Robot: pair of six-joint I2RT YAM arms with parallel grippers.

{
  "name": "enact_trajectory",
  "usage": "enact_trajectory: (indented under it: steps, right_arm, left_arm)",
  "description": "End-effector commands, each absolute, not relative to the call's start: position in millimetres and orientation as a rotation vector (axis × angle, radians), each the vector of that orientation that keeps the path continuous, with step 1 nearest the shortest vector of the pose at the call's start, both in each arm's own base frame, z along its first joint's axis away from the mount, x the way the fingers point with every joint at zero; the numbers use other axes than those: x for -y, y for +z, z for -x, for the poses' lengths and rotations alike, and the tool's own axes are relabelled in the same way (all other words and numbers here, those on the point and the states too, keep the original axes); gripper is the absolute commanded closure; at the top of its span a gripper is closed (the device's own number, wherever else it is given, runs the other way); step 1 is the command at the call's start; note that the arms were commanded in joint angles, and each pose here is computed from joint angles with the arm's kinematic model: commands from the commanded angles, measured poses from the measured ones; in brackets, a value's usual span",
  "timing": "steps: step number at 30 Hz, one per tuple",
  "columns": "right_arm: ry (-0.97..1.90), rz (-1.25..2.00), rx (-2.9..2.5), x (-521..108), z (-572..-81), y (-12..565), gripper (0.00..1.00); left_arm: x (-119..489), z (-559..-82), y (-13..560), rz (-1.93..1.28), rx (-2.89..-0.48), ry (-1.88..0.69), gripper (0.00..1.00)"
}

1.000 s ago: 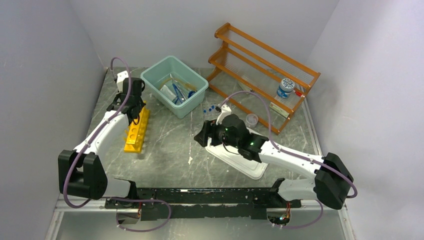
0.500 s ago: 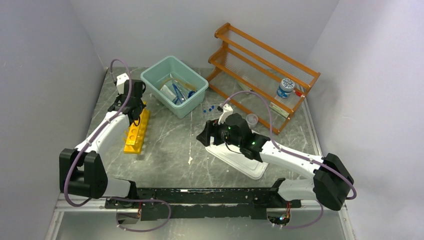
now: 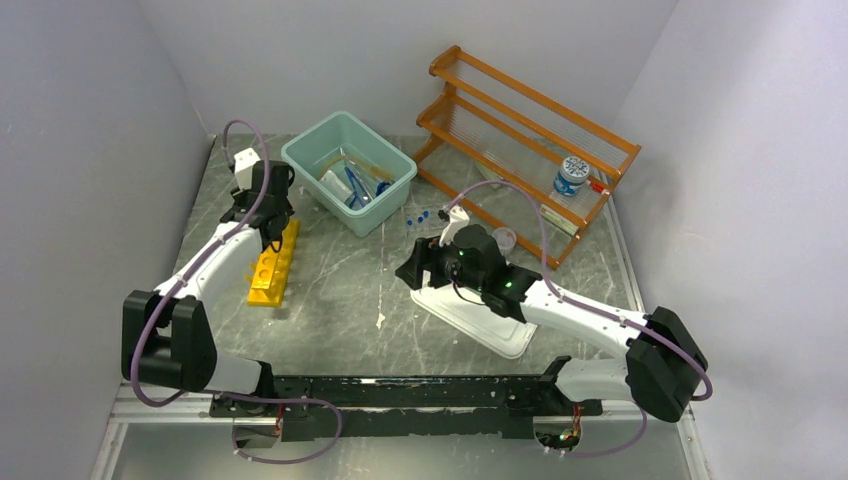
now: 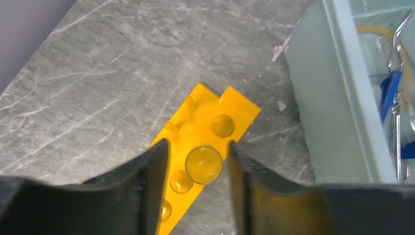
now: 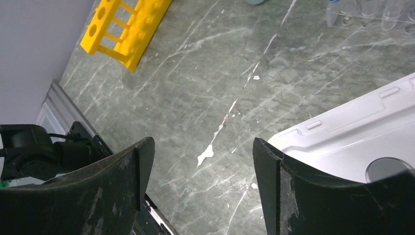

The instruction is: Organize the chemistry lab equipment

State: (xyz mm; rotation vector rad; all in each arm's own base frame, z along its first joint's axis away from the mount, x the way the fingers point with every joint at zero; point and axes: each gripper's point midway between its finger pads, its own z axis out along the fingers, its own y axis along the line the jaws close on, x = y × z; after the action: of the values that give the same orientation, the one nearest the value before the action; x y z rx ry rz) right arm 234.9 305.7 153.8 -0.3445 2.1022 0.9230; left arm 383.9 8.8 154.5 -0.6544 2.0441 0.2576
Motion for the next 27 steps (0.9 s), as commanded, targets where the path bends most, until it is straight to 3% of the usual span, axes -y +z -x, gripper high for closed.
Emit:
enact_trajectory:
  steps: [1, 4, 8, 16, 21, 27]
  right_arm:
    - [0.921, 0.341, -2.084, -302.0, -238.4, 161.1, 0.23]
    - [0.929, 0.337, -2.068, -300.7, -239.1, 168.8, 0.23]
    - [0.907, 0.328, -2.069, -297.1, -241.2, 173.7, 0.23]
    - [0.673, 0.287, -2.092, -260.2, -253.4, 172.1, 0.23]
    - [0.478, 0.266, -2.169, -230.2, -256.7, 153.2, 0.22]
    - [0.305, 0.200, -2.332, -202.4, -244.7, 114.6, 0.23]
  left_arm:
    - [-9.3, -379.2, 148.4, 0.685, -2.059, 0.277, 0.39]
    - [-0.4, -385.0, 170.3, 0.662, -2.053, 0.208, 0.21]
    - [12.4, -389.6, 207.2, 0.608, -2.036, 0.108, 0.13]
    - [37.6, -377.0, 276.4, 0.405, -2.045, -0.055, 0.06]
    - [58.0, -350.1, 278.1, 0.277, -2.117, -0.179, 0.03]
    - [117.4, -311.1, 270.3, -0.009, -2.125, -0.567, 0.03]
